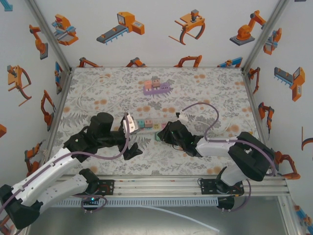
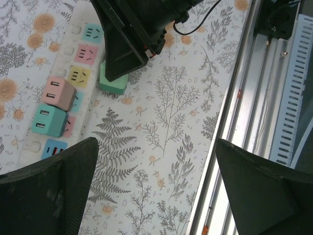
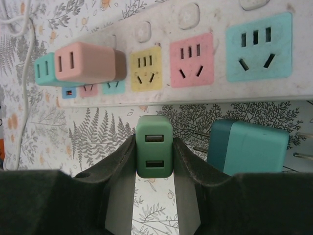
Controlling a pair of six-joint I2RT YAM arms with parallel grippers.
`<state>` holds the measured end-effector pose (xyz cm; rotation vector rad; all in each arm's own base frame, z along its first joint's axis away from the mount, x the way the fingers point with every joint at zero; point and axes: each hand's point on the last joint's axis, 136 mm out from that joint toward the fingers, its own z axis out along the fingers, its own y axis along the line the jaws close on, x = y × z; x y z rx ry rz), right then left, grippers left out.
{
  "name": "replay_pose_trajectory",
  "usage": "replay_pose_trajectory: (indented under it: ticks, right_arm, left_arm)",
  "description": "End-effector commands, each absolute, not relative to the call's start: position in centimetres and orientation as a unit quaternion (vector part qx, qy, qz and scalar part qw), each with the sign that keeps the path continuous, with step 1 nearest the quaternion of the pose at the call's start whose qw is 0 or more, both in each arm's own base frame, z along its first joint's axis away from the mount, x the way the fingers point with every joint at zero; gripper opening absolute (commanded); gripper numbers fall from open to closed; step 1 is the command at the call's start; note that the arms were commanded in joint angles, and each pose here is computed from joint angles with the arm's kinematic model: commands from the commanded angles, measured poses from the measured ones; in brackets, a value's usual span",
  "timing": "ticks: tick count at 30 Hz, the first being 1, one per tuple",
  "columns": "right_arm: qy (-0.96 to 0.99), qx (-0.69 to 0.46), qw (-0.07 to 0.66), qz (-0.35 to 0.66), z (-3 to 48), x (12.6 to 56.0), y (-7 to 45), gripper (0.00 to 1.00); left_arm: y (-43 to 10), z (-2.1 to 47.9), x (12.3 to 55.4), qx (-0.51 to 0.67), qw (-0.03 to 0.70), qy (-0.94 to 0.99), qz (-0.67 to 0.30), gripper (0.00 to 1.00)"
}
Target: Pull the plug off the socket
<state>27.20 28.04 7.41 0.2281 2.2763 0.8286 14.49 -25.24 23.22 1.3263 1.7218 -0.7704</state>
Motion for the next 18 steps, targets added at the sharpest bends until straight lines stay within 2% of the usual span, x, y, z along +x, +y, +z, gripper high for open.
replay_pose_trajectory:
  ticks: [1,6,18]
  right_arm:
    - [0.863,0.101,0.360,0.341,8.3,27.8,28.9,0.11]
    - [0.880,0.091,0.339,0.319,7.2,27.5,29.2,0.23]
    - [0.888,0.094,0.343,0.292,7.6,27.3,28.0,0.40]
  left_arm:
    - [-25.1,22.3,14.4,0.541,0.403,0.680,-0.290,0.97]
    - [-25.1,22.0,15.0,0.538,0.401,0.688,-0.277,0.97]
    - [-25.0,21.4,15.7,0.528,0.398,0.703,-0.263,0.97]
